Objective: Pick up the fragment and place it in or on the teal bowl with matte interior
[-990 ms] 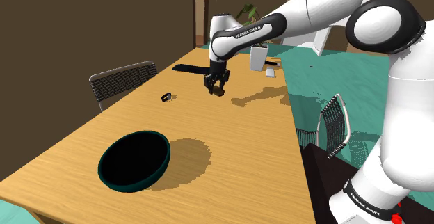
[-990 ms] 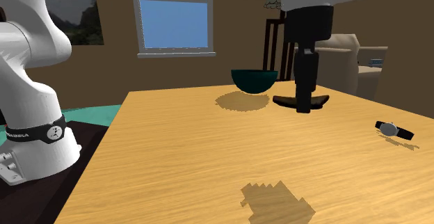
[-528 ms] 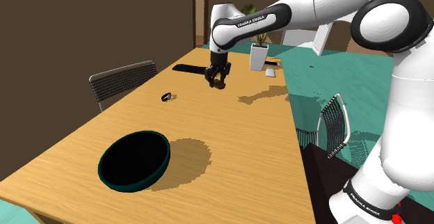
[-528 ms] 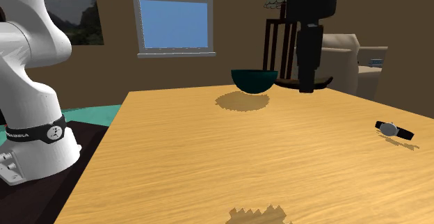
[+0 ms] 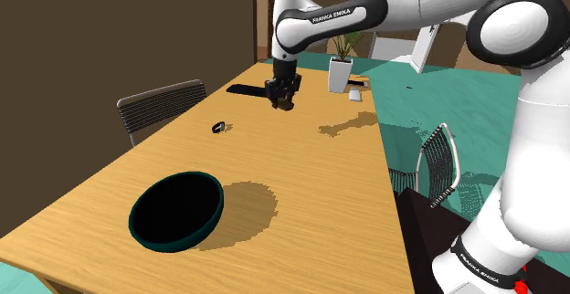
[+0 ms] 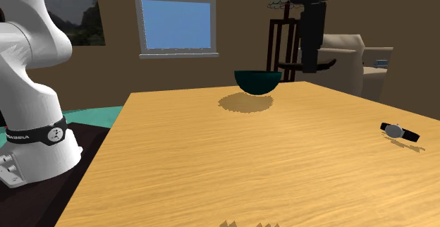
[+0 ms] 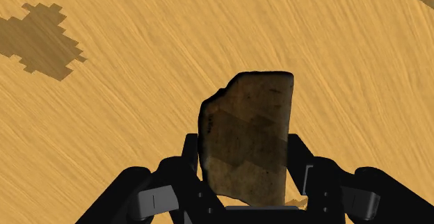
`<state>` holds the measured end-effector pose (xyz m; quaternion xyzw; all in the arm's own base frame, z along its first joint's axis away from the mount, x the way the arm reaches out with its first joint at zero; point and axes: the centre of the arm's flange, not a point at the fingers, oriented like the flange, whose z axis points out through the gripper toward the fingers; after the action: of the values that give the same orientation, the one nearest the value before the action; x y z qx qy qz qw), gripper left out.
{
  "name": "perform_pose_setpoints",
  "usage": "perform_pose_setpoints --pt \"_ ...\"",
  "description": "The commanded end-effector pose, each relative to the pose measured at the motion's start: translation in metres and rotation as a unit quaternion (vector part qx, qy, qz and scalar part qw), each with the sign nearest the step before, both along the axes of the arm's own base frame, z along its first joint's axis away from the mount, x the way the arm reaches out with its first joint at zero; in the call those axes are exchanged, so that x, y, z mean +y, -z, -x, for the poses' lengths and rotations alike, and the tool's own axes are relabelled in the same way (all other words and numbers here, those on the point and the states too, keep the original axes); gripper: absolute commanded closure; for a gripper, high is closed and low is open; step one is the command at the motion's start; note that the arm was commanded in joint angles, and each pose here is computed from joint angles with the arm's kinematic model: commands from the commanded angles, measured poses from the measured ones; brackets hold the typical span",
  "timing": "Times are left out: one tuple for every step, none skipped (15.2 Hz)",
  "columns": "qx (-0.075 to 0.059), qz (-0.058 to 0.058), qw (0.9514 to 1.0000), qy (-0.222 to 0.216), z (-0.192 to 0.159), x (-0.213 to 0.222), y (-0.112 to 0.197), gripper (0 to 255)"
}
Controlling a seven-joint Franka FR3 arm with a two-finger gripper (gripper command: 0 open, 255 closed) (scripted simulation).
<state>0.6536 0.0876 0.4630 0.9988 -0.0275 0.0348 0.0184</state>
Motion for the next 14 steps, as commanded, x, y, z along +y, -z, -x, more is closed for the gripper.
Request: perform_pose_setpoints --pt "0.0 0.0 1.0 0.0 0.008 0.02 -0.001 255" --pt "0.0 0.0 1.0 0.0 0.012 0.033 -0.001 255" --pt "0.0 0.0 1.0 0.0 0.016 0.045 -0.001 255" --pt "0.0 0.0 1.0 0.0 0.02 0.058 -0.001 255" --pt "0.0 0.0 1.0 0.0 0.024 0.071 -0.001 255" --pt "0.0 0.0 1.0 0.0 0.028 0.083 -0.001 255" --pt "0.0 0.0 1.0 0.0 0.032 0.096 -0.001 255" --pt "0.0 0.0 1.0 0.0 0.036 0.108 -0.001 255" --pt "0.0 0.0 1.0 0.0 0.039 0.121 -0.002 255" --pt "0.0 0.0 1.0 0.0 0.043 0.134 -0.002 255" --pt "0.0 0.0 1.0 0.0 0.047 0.146 -0.002 255" --pt "0.0 0.0 1.0 0.0 0.051 0.159 -0.002 255" --pt "0.0 0.0 1.0 0.0 0.055 0.171 -0.002 255" --pt "0.0 0.0 1.0 0.0 0.059 0.184 -0.002 255"
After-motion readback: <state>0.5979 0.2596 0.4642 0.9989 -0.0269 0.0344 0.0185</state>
